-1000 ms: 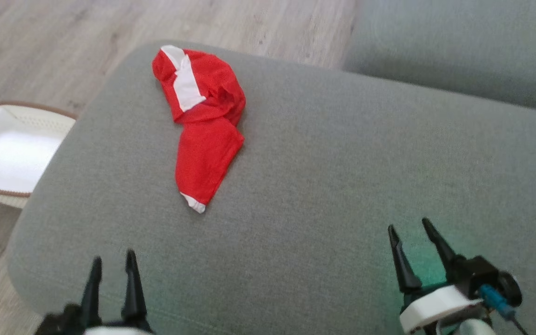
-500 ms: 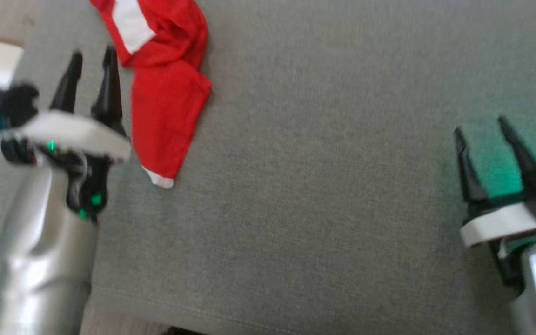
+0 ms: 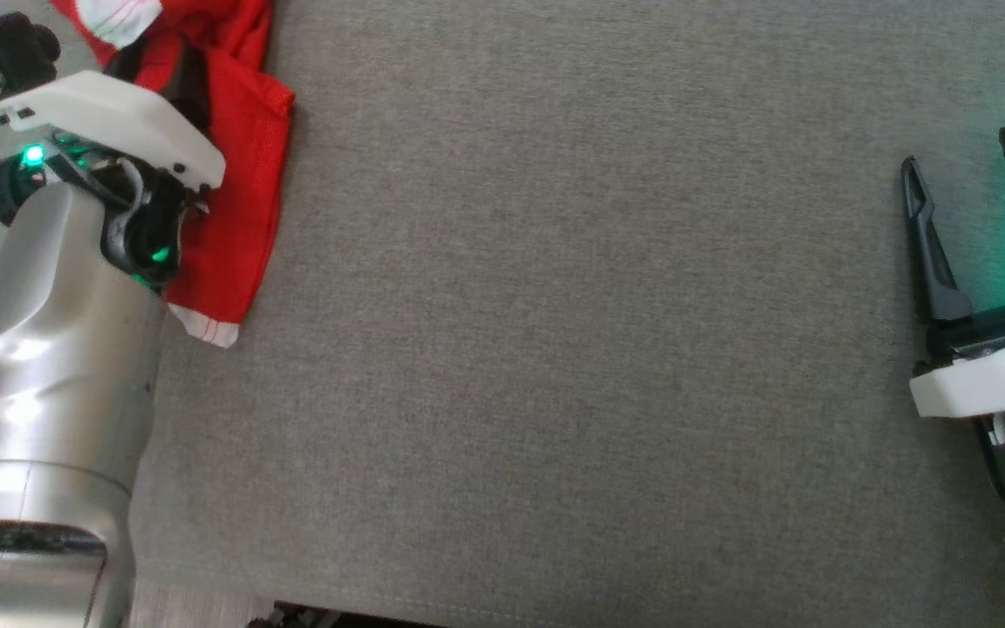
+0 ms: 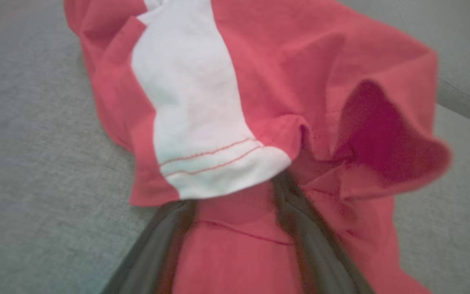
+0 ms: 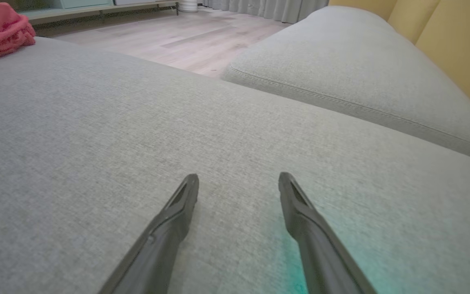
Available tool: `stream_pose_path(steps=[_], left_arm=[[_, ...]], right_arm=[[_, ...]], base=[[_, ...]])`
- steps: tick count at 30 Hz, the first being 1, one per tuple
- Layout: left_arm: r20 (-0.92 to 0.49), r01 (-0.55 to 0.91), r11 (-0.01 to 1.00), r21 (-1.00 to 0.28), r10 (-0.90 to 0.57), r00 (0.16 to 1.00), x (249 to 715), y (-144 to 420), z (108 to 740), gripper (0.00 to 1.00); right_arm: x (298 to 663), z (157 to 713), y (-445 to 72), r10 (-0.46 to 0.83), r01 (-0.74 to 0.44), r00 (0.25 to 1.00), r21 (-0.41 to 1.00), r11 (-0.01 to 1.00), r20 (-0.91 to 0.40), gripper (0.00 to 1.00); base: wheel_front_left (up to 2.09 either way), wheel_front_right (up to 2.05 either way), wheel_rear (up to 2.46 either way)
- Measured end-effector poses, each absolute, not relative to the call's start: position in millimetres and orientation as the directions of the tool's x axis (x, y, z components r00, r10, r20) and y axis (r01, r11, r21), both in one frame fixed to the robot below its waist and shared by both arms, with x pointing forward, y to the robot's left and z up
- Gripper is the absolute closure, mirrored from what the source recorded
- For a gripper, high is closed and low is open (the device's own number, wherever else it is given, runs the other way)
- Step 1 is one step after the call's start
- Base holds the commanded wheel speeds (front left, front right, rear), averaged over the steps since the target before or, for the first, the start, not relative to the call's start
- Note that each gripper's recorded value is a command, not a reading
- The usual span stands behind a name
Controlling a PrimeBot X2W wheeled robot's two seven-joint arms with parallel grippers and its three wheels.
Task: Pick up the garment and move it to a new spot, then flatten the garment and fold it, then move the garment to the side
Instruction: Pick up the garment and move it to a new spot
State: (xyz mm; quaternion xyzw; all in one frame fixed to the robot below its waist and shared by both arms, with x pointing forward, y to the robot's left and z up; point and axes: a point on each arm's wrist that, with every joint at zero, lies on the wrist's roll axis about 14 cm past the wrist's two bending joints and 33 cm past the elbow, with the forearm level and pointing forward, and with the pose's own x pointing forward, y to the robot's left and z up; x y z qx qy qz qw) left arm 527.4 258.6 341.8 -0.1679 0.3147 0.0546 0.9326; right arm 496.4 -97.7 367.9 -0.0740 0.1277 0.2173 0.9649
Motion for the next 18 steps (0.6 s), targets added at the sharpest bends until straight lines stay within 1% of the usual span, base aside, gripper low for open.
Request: stream_pose_path(steps=[1,2,7,12,15,18], left_arm=[[-0.607,-0.199,0.940,-0.277,-0.011,0.795,530.2,255.4,340.7,0.58],[-0.598,-0.189,0.942,-0.276,-0.015,0.802,533.1,253.4,342.9,1.00],[-0.549,-0.144,0.942,-0.303,-0.049,0.834,532.1,238.5,359.8,1.00],[-0.463,-0.067,0.947,-0.316,-0.092,0.882,517.7,225.3,391.9,1.00],[-0.378,0.015,0.941,-0.338,-0.150,0.914,511.8,212.0,427.4,1.00],[-0.301,0.132,0.920,-0.368,-0.252,0.920,494.1,182.7,458.4,1.00]], right_arm=[[496.3,368.3,-100.6,0.393,-0.432,0.876,-0.090,0.898,-0.280,0.00],[496.0,369.1,-103.1,0.386,-0.425,0.879,-0.092,0.901,-0.280,0.00],[490.1,374.8,-108.6,0.359,-0.393,0.892,-0.079,0.916,-0.276,0.00],[470.2,383.2,-100.3,0.357,-0.375,0.899,-0.025,0.927,-0.255,0.00],[456.6,392.9,-93.9,0.356,-0.364,0.906,0.009,0.931,-0.229,0.00],[444.9,406.4,-89.1,0.355,-0.357,0.914,0.029,0.934,-0.195,0.00]], base=[[0.00,0.00,0.00],[0.00,0.00,0.00],[0.00,0.00,0.00],[0.00,0.00,0.00],[0.00,0.00,0.00],[0.00,0.00,0.00]])
